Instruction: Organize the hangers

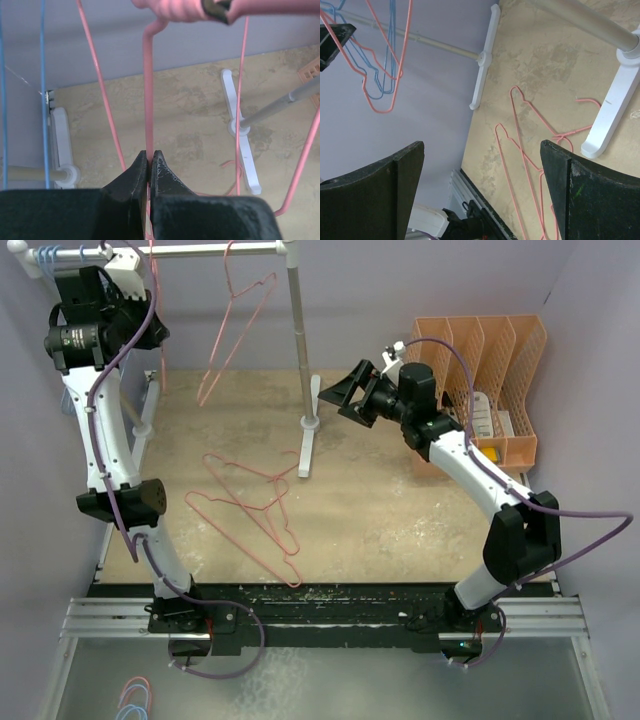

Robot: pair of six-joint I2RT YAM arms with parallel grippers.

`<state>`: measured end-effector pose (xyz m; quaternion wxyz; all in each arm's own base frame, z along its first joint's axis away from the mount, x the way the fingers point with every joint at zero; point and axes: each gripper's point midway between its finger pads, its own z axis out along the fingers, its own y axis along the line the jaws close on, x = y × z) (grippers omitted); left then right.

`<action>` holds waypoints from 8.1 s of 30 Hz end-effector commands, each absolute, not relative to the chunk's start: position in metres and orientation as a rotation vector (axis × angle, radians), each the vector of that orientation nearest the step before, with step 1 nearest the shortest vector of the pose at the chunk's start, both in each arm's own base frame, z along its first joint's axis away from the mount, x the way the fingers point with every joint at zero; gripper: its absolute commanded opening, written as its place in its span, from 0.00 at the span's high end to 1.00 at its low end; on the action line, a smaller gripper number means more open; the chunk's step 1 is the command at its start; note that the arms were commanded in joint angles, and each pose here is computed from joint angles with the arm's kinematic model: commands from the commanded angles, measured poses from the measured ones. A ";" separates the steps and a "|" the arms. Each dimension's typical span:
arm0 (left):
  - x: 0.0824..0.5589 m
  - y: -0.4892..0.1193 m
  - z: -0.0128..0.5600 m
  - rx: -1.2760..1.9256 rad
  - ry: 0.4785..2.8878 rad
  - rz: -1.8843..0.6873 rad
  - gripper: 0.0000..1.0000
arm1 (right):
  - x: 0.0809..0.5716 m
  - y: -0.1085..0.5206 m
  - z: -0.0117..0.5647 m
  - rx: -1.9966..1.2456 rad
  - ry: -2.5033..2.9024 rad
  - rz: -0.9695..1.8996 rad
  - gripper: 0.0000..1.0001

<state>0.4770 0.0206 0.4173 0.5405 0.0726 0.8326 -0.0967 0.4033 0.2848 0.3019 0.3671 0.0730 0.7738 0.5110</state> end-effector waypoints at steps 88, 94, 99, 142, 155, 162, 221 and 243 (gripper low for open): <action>0.280 -0.170 0.178 0.614 2.556 0.075 0.01 | 0.324 0.259 0.330 -0.735 1.293 0.665 0.00; 0.274 -0.228 0.120 0.552 2.682 -0.145 0.01 | 0.330 0.209 0.383 -0.405 1.317 0.665 0.00; 0.284 -0.239 0.102 0.434 2.680 0.027 0.01 | 0.314 0.189 0.409 -0.303 1.232 0.667 0.00; 0.258 -0.187 0.018 -0.369 2.883 -0.063 1.00 | 0.329 0.175 0.395 -0.254 1.268 0.672 0.00; 0.267 -0.154 0.147 -0.033 2.593 -0.169 1.00 | 0.378 0.226 0.292 -0.226 1.569 0.941 0.00; 0.247 -0.143 0.150 -0.014 2.579 -0.186 1.00 | 0.433 0.285 0.252 -0.163 1.744 1.151 0.00; 0.250 -0.128 0.133 -0.088 2.546 -0.095 1.00 | 0.440 0.411 0.208 -0.258 2.105 1.205 0.03; 0.250 -0.128 0.129 -0.090 2.538 -0.104 1.00 | 0.416 0.452 0.181 -0.246 2.192 1.409 0.66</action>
